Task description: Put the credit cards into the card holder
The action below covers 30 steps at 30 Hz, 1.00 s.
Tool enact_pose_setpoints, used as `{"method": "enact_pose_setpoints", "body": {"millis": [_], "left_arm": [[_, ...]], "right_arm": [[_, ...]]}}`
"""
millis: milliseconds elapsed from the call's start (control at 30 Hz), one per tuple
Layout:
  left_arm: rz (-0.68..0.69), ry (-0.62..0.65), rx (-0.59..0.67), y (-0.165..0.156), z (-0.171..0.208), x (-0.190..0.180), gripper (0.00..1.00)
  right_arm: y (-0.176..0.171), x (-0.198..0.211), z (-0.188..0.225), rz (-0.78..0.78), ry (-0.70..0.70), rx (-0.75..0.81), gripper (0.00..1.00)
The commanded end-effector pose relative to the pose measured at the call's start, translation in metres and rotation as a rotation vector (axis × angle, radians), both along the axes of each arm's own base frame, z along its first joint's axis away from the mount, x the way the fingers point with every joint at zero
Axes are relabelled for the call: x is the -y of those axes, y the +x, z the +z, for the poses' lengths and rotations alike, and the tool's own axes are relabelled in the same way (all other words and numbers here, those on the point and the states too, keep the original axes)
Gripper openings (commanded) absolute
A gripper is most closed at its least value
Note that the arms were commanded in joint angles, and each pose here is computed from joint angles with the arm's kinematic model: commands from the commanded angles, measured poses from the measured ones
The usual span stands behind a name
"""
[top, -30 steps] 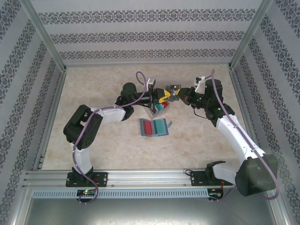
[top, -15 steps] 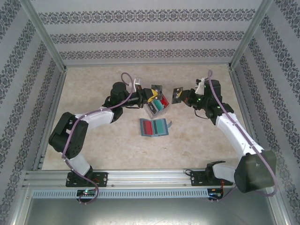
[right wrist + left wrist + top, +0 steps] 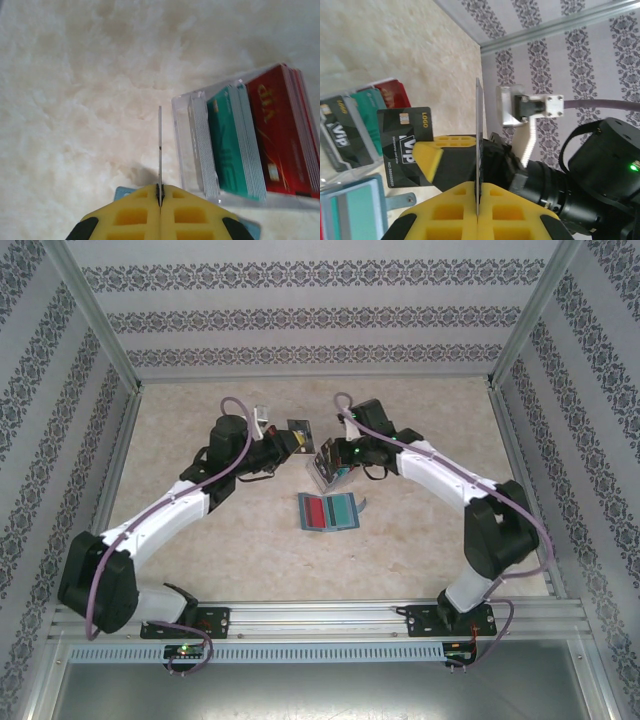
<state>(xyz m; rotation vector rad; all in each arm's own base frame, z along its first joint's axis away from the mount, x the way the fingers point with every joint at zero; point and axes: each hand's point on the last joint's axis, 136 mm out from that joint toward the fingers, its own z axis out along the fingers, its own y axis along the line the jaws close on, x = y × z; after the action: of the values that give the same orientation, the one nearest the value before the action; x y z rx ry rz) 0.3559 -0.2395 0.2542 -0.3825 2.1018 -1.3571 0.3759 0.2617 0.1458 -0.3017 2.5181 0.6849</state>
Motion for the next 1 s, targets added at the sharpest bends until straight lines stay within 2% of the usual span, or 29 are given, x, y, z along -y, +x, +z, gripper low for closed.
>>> {"method": "enact_pose_setpoints", "body": {"millis": [0, 133, 467, 567, 633, 667, 733, 867, 967], "left_arm": [[0.055, 0.113, -0.033, -0.005, -0.025, -0.021, 0.03], [0.046, 0.104, -0.032, -0.010, -0.025, -0.021, 0.03], [0.016, 0.065, -0.051, -0.010, -0.031, -0.014, 0.04], [0.017, 0.058, -0.053, -0.011, -0.032, -0.013, 0.04], [0.015, 0.057, -0.053, -0.011, -0.032, -0.014, 0.04], [0.014, 0.056, -0.055, -0.011, -0.033, -0.014, 0.03], [0.013, 0.053, -0.053, -0.011, -0.032, -0.013, 0.04], [-0.003, 0.046, -0.040, -0.011, -0.028, -0.010, 0.04], [-0.026, 0.027, -0.024, -0.010, -0.026, -0.006, 0.04]], "right_arm": [[0.009, 0.005, -0.019, 0.066, -0.163, 0.033, 0.01], [0.011, 0.001, -0.031, 0.123, -0.244, 0.042, 0.01], [0.015, -0.010, -0.060, 0.198, -0.270, 0.022, 0.02], [0.016, -0.011, -0.064, 0.199, -0.281, 0.016, 0.07], [0.015, -0.014, -0.065, 0.205, -0.271, 0.022, 0.03], [0.014, -0.016, -0.064, 0.212, -0.262, 0.022, 0.05], [0.014, -0.015, -0.062, 0.199, -0.258, 0.008, 0.24], [0.012, -0.011, -0.049, 0.167, -0.242, -0.002, 0.29], [0.012, 0.002, -0.024, 0.076, -0.177, 0.019, 0.30]]}}
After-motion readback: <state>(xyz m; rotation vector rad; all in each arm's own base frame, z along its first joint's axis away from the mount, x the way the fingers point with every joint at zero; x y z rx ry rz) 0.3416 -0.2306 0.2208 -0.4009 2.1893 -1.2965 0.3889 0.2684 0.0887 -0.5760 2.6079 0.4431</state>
